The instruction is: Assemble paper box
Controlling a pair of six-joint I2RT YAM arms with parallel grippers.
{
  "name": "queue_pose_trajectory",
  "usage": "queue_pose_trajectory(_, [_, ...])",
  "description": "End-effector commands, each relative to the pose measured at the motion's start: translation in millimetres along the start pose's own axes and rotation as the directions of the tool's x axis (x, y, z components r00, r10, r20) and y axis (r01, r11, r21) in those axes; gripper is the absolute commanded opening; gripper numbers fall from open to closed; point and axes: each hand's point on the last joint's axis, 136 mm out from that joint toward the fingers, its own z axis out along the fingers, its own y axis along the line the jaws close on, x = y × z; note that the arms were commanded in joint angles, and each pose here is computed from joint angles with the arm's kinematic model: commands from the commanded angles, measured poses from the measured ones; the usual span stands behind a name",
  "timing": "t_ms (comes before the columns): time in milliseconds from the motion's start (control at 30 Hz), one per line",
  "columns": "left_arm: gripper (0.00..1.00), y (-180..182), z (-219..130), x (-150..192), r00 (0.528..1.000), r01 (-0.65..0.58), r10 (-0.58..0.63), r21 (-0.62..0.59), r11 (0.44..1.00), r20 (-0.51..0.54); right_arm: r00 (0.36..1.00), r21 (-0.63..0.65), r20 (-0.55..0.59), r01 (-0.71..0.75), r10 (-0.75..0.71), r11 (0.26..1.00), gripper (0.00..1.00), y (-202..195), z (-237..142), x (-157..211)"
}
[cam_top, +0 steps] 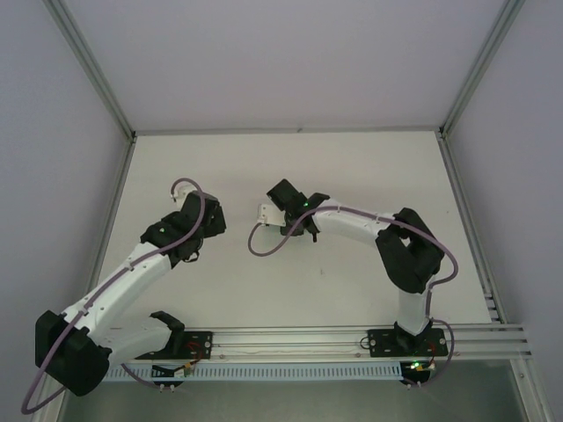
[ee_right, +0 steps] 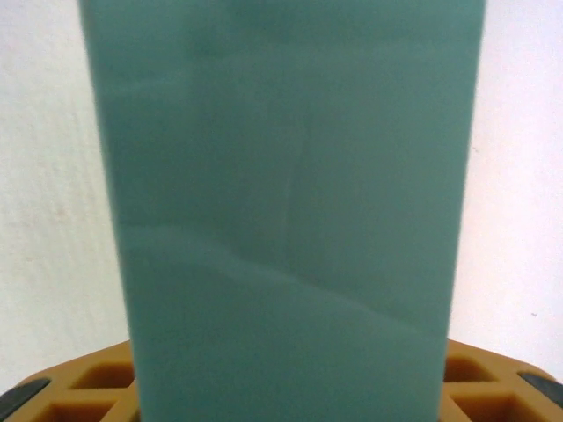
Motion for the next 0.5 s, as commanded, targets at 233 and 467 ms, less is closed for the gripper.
queue_pose_trajectory(233, [1.0, 9.4, -2.0, 9.3, 0.999, 0.032, -0.032, -0.002, 0.999, -0.004, 0.996, 0.067, -0.066, 0.072, -0.067, 0.995, 0.64, 38.0, -18.7, 14.3])
queue_pose_trajectory(467, [1.0, -1.5, 0.1, 2.0, 1.0, 0.026, -0.026, 0.03, 0.999, -0.001, 0.998, -0.087, -0.061, -0.024, 0.019, 0.996, 0.84, 90.0, -45.9, 25.9])
